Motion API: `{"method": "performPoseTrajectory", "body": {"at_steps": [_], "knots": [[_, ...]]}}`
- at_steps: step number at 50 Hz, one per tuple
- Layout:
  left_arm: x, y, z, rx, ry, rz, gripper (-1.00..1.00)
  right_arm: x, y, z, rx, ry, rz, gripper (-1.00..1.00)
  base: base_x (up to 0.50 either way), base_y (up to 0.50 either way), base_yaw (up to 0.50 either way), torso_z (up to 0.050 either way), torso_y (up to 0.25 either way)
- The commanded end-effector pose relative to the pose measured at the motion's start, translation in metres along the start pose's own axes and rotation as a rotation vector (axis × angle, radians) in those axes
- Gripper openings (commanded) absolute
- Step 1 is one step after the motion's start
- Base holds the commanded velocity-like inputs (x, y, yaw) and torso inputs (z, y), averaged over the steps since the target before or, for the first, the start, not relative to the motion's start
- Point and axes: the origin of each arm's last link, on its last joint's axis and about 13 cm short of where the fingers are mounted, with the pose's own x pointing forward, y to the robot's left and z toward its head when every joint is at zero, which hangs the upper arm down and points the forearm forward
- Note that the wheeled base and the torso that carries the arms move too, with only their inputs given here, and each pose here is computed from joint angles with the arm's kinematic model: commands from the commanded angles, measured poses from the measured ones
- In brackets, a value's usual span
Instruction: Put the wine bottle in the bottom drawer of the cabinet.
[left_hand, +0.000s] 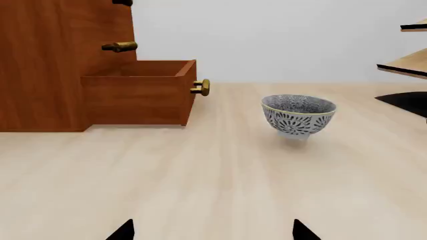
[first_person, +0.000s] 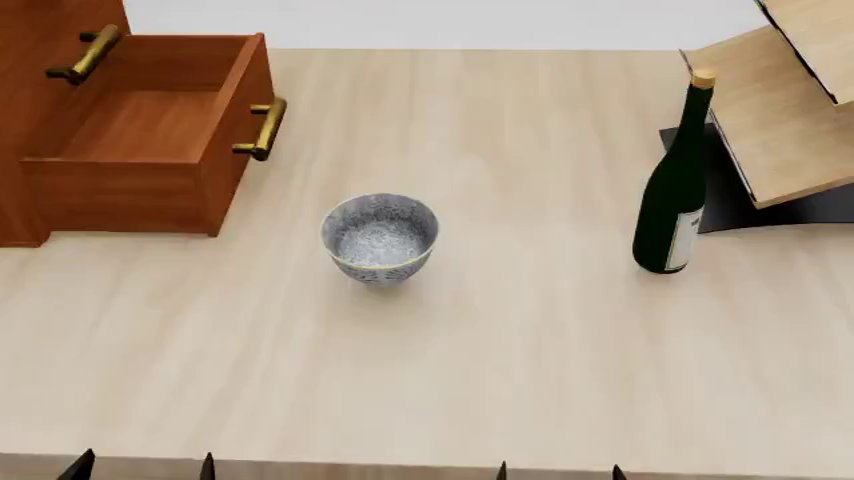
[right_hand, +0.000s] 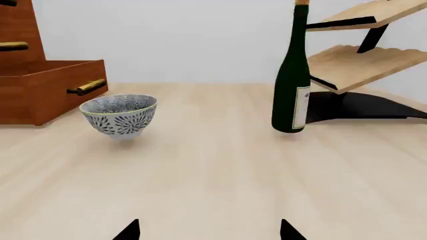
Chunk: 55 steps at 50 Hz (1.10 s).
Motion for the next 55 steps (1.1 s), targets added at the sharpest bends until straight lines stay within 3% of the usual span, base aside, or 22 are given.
{"method": "performPoseTrajectory", "body": {"at_steps": [1, 4, 17, 32, 55], "knots": [[-0.001, 0.0003, 0.0013, 0.0, 0.0, 0.0, 1.0, -0.0006, 0.0004, 0.0006, 0.0, 0.0, 0.0, 1.0, 0.0, 0.0, 0.0, 0.0, 0.0], [-0.0004, -0.0016, -0.0001, 0.028, -0.005, -0.005, 1.0, 0.0004, 0.0004, -0.0006, 0.0, 0.001, 0.002, 1.0, 0.0, 0.0, 0.0, 0.0, 0.0], [0.0004, -0.0006, -0.0007, 0.001, 0.006, -0.017, 1.0, 0.0007, 0.0011, -0.0016, -0.001, 0.001, -0.002, 1.0, 0.0, 0.0, 0.0, 0.002, 0.0], [0.0005, -0.0008, -0.0013, -0.031, 0.013, -0.026, 1.0, -0.0004, -0.0002, -0.0005, 0.014, -0.011, -0.012, 1.0, 0.0, 0.0, 0.0, 0.049, 0.0], [-0.0014, -0.0037, -0.0008, 0.004, -0.003, -0.027, 1.0, -0.0001, 0.0007, -0.0016, 0.0, -0.016, -0.005, 1.0, 0.0, 0.0, 0.0, 0.05, 0.0]]}}
